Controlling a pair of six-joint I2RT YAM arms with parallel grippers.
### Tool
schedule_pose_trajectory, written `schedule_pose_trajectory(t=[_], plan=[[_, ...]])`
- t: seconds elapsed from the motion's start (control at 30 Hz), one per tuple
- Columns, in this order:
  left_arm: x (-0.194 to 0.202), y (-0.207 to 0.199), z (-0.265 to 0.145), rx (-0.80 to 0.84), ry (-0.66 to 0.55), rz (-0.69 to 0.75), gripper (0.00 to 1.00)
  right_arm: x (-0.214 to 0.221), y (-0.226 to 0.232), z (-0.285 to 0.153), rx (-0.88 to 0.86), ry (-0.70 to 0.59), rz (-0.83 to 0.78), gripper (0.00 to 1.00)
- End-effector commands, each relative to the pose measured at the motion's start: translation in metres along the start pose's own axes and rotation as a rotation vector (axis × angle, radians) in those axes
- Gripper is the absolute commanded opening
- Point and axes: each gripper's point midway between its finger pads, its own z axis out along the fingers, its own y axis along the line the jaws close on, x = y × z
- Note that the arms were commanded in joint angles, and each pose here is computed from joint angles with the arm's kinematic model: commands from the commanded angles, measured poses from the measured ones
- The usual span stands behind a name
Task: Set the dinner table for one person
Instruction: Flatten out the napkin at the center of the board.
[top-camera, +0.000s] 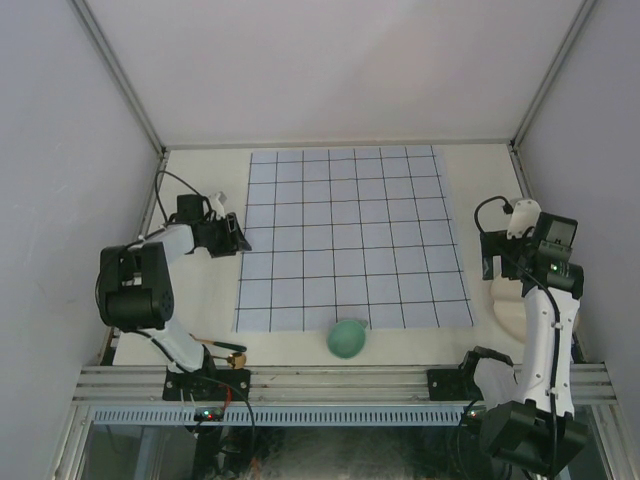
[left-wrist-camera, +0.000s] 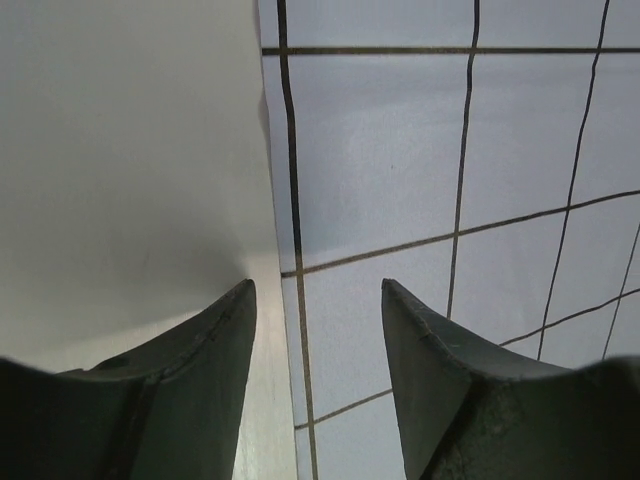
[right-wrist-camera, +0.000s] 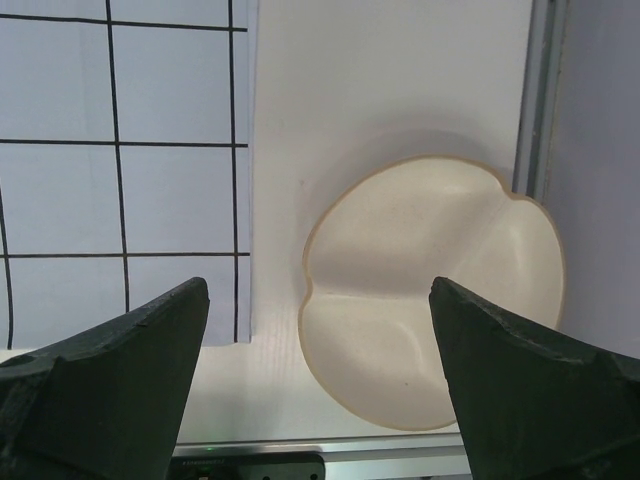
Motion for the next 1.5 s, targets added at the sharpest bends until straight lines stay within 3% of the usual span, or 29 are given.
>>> schedule_pose_trajectory(t=[0.0,0.2,0.53,0.73,0.93,1.47], plan=[[-0.037,-0.011,0.005,0.064,-0.068,-0.019,0.57,-0.012,-0.006,-0.011,0.049,-0.058,0.007,0.91],[-0.039,-0.009,0.011,0.072,-0.049,-0.051,0.55,-0.011,-0.009,-0.014,0.068,-0.047,0.002,0.91],[-0.036,-0.01,0.017,0.091,-0.017,-0.071,0.4,-0.013,-0.007,-0.012,0.069,-0.04,-0.008,0.91],[-0.034,-0.011,0.019,0.101,0.001,-0.074,0.16,-0.013,-0.007,-0.011,0.072,-0.035,-0.011,0.91],[-0.039,-0.012,0.018,0.103,-0.003,-0.069,0.03,-0.012,-0.008,-0.012,0.078,-0.032,-0.014,0.91],[-0.075,-0.016,0.011,0.112,-0.04,-0.056,0.03,-0.013,-0.005,-0.007,0.072,-0.019,-0.03,0.91]])
